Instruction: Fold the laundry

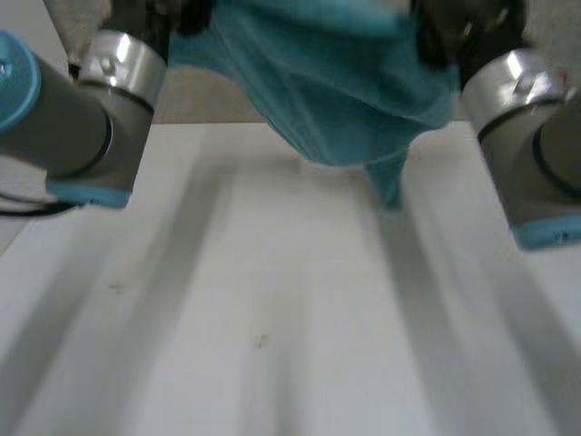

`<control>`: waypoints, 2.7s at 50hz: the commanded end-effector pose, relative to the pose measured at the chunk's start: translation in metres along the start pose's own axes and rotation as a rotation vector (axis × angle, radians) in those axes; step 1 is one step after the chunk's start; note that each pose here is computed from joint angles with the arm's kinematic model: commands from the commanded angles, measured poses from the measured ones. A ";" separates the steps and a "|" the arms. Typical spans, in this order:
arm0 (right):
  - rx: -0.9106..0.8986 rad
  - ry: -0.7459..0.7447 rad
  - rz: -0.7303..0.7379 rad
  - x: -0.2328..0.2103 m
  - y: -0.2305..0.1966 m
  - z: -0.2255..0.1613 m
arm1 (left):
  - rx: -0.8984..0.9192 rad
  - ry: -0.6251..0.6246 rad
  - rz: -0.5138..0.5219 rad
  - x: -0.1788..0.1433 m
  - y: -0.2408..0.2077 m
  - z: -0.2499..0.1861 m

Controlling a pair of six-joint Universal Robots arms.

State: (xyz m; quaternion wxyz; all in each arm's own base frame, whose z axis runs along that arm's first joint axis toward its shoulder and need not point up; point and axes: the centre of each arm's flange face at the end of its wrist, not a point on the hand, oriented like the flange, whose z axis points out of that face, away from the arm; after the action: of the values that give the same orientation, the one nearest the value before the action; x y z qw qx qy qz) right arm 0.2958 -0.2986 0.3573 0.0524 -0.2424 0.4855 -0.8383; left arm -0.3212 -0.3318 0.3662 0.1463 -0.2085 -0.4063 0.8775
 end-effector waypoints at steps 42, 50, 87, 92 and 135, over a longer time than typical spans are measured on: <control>-0.812 -0.169 0.071 0.021 0.123 -0.078 | -0.577 0.128 0.176 0.007 0.003 -0.175; -0.849 -0.228 0.071 0.038 0.175 -0.085 | -0.547 0.101 0.184 -0.001 -0.002 -0.165; -0.774 -0.434 -0.133 0.034 0.257 -0.076 | -0.657 -0.001 0.207 -0.039 0.054 -0.165; -0.773 -0.434 -0.134 0.033 0.261 -0.076 | -0.658 0.000 0.206 -0.039 0.054 -0.165; -0.728 -0.414 -0.161 0.032 0.265 -0.062 | -0.663 0.004 0.202 -0.038 0.054 -0.167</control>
State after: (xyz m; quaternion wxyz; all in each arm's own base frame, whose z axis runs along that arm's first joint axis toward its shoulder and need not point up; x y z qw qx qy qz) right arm 0.1970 -0.3989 0.1202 -0.0072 -0.4426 0.7117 -0.5455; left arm -0.2118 -0.2733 0.2367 -0.0168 -0.2850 -0.6459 0.7080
